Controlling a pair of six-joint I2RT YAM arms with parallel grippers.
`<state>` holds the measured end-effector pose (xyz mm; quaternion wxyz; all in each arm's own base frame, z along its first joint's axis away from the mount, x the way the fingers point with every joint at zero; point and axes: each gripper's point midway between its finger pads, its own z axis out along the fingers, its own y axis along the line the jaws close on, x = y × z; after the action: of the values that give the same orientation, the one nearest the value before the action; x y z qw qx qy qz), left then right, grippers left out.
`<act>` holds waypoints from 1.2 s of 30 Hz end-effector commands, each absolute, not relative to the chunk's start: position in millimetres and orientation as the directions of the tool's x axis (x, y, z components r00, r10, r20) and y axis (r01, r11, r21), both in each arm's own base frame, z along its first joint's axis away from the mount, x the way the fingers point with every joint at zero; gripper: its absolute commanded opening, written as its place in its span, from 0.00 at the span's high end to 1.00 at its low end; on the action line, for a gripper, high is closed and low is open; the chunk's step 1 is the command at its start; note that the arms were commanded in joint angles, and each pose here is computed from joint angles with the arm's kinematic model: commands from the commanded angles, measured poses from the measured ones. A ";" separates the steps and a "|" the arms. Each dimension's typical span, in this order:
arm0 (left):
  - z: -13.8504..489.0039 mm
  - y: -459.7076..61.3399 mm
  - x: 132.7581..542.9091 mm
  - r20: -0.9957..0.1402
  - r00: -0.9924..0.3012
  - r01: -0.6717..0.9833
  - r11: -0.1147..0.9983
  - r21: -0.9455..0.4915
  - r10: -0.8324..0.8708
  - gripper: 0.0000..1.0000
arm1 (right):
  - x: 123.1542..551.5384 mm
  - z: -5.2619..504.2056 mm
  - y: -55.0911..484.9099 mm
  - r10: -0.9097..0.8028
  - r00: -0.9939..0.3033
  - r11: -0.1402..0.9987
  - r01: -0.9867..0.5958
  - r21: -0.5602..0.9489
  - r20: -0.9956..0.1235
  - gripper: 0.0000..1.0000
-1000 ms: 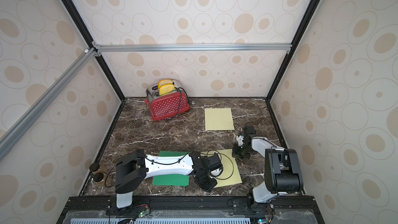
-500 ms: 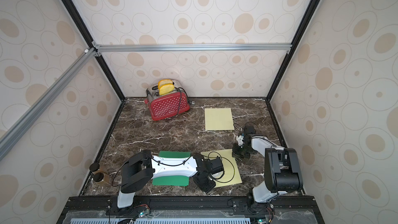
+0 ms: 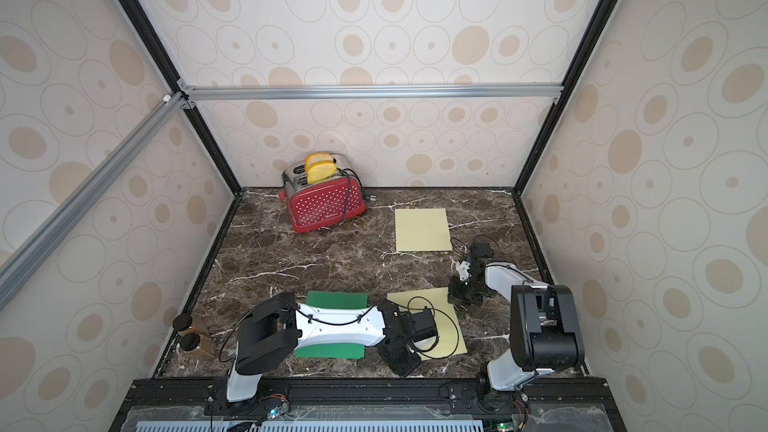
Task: Sort the scattered colored papers by color
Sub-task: Adjust the colored paper at the center of the board.
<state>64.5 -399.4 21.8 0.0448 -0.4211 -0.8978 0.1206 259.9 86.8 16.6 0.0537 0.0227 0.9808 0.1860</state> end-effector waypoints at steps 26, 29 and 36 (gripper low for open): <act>-6.6 -360.9 80.5 0.056 -0.630 0.775 0.632 -0.028 0.775 1.00 | 263.9 27.6 87.1 0.050 -0.992 0.932 0.003 0.363 -0.119 0.87; -8.4 -360.1 81.9 0.059 -0.626 0.778 0.628 -0.016 0.778 1.00 | 265.3 30.0 87.4 0.049 -0.992 0.932 0.002 0.363 -0.120 0.87; -9.4 -354.9 86.5 0.083 -0.601 0.799 0.601 0.030 0.795 1.00 | 263.2 30.8 87.1 0.049 -0.991 0.932 0.001 0.364 -0.123 0.87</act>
<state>82.4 -383.3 14.3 0.0135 -0.4281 -0.9024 0.0462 263.2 87.8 23.4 0.0587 0.0203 0.9801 0.1884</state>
